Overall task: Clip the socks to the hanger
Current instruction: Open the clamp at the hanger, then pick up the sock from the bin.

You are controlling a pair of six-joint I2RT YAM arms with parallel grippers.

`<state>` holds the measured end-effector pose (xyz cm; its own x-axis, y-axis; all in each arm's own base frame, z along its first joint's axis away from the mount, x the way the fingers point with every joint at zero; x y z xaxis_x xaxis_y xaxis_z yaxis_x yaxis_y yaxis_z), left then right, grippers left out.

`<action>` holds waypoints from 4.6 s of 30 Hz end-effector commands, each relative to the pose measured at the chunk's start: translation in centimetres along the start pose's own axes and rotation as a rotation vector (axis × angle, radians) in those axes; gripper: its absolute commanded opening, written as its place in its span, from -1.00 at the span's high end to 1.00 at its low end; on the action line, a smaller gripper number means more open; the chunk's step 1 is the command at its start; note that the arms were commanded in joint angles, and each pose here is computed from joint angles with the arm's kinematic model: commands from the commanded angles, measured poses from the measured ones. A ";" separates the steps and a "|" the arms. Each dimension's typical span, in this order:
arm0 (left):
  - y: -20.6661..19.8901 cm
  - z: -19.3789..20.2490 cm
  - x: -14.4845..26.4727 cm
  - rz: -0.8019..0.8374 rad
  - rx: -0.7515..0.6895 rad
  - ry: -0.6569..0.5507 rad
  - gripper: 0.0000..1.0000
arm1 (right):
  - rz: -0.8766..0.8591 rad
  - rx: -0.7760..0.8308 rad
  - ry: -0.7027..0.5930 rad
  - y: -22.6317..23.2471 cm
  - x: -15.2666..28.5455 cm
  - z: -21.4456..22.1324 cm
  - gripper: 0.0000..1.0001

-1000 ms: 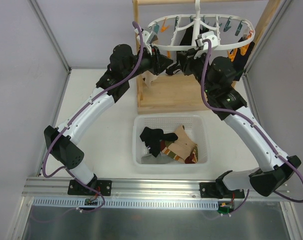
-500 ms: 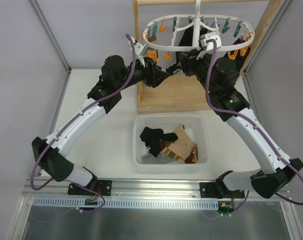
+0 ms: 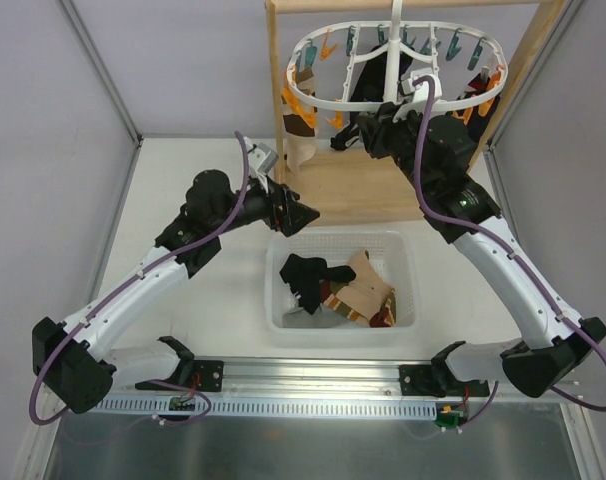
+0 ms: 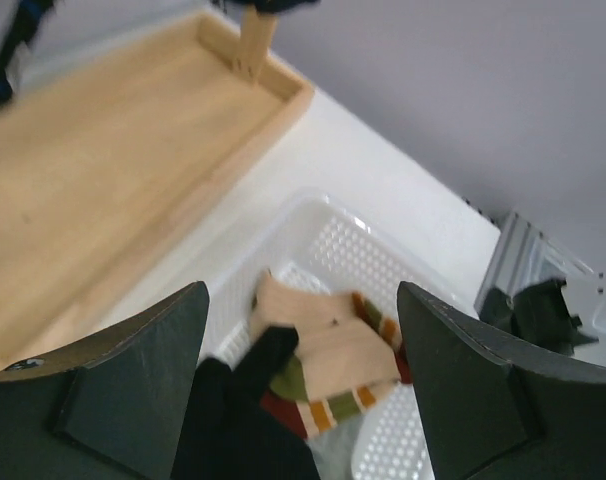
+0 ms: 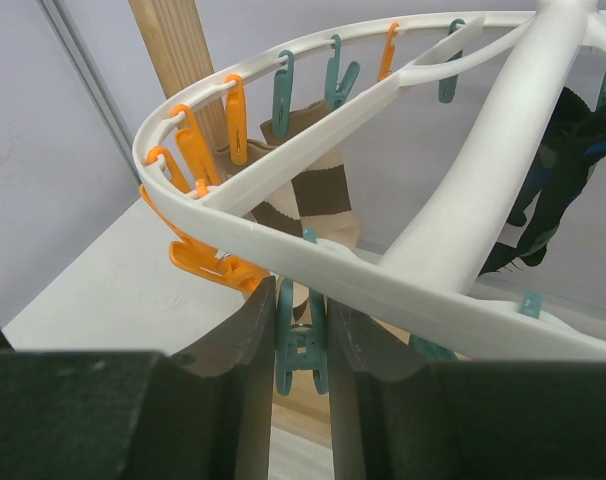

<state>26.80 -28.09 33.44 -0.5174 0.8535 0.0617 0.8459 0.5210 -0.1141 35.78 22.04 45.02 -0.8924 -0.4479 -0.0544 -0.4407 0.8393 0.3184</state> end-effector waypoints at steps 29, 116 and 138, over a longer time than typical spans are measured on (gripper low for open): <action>-13.4 21.2 -9.4 0.322 0.005 0.410 -0.48 | 0.014 -0.025 0.020 -0.2 2.6 -1.1 0.95; -1.8 22.1 1.0 -0.658 0.736 0.256 -0.36 | 0.042 -0.034 0.049 -1.8 3.7 0.6 0.99; 0.9 24.2 -2.3 -1.048 0.823 0.160 -0.16 | 0.023 -0.033 0.022 -1.4 4.7 -0.5 0.99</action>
<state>24.90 -30.00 8.79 -0.7765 0.1446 0.6133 -0.2484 0.8243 -0.5088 33.27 18.74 44.08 -0.9093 -0.4161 -0.0041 -0.3930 0.8556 0.3368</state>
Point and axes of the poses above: each gripper's point midway between its finger pads, its own x axis back along the fingers, its own y axis along the line the jaws close on, z = x × y, the point moved 1 cm from there along x, back along the fingers, and after that the axes turned 13 degrees about -x, right-handed, at the moved point
